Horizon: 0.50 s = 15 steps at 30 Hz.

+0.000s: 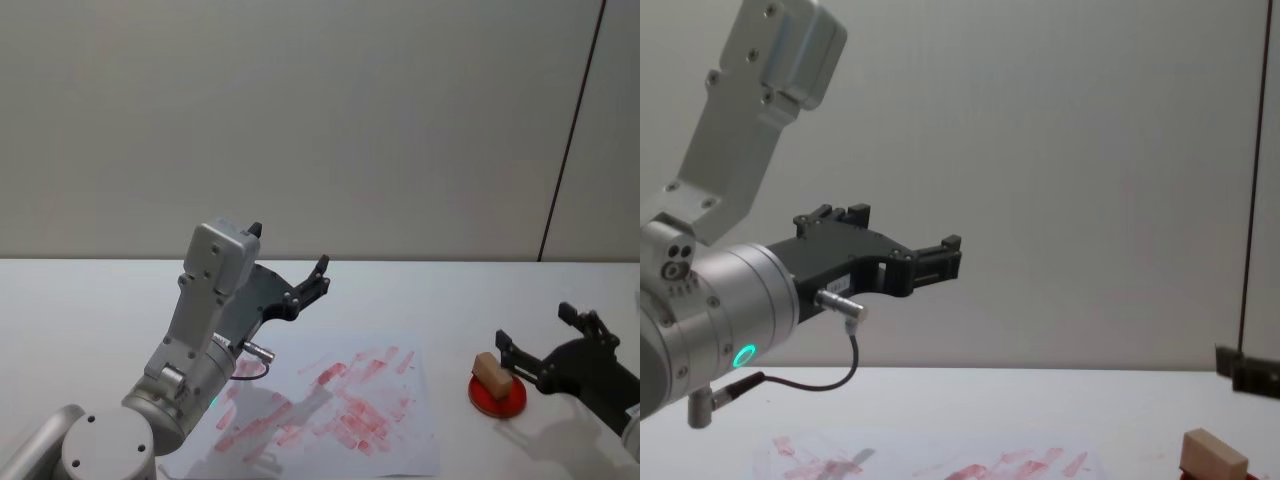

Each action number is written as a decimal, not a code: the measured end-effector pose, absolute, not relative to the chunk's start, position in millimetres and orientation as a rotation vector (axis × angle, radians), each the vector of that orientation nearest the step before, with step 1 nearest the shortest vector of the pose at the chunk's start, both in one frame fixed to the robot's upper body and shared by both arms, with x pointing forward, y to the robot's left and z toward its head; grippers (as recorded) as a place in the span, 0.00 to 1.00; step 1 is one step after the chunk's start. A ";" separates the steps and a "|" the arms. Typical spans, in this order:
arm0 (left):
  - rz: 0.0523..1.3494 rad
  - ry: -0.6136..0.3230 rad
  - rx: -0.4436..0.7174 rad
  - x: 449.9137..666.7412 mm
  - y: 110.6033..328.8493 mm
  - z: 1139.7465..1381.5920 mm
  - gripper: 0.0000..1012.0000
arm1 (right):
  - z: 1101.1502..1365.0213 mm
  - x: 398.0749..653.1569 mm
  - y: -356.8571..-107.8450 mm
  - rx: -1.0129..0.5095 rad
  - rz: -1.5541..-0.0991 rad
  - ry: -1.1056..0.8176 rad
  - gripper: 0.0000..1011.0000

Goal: Use the one hand to pick up the stamp and affix it onto the A4 paper.

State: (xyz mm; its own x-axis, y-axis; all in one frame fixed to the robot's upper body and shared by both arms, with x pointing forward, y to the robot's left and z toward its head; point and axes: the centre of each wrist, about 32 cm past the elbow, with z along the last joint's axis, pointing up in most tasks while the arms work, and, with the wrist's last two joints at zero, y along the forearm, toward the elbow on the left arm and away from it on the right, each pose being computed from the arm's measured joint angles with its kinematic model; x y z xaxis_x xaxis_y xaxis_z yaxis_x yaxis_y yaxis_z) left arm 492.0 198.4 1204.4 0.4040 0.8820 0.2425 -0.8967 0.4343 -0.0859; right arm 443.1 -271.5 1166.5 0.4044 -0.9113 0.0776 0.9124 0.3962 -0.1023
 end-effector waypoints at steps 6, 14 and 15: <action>1.124 -0.268 0.061 492.0 198.4 1204.4 0.99 | 1158.8 442.9 -274.6 -0.166 -1.145 0.012 0.99; 1.124 -0.268 0.061 492.0 198.4 1204.4 0.99 | 1148.8 444.5 -272.7 -0.187 -1.139 0.037 0.99; 1.124 -0.268 0.061 492.0 198.4 1204.4 0.99 | 1147.7 444.9 -272.2 -0.188 -1.138 0.040 0.99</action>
State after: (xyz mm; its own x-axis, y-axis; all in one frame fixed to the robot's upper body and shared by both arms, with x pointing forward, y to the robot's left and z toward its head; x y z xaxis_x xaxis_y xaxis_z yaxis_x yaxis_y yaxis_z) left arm 492.0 198.4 1204.4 0.4039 0.8821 0.2425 -0.8967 0.4342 -0.0859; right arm 444.9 -272.2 1147.7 0.4201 -0.9052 0.0640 0.8984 0.4050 -0.1696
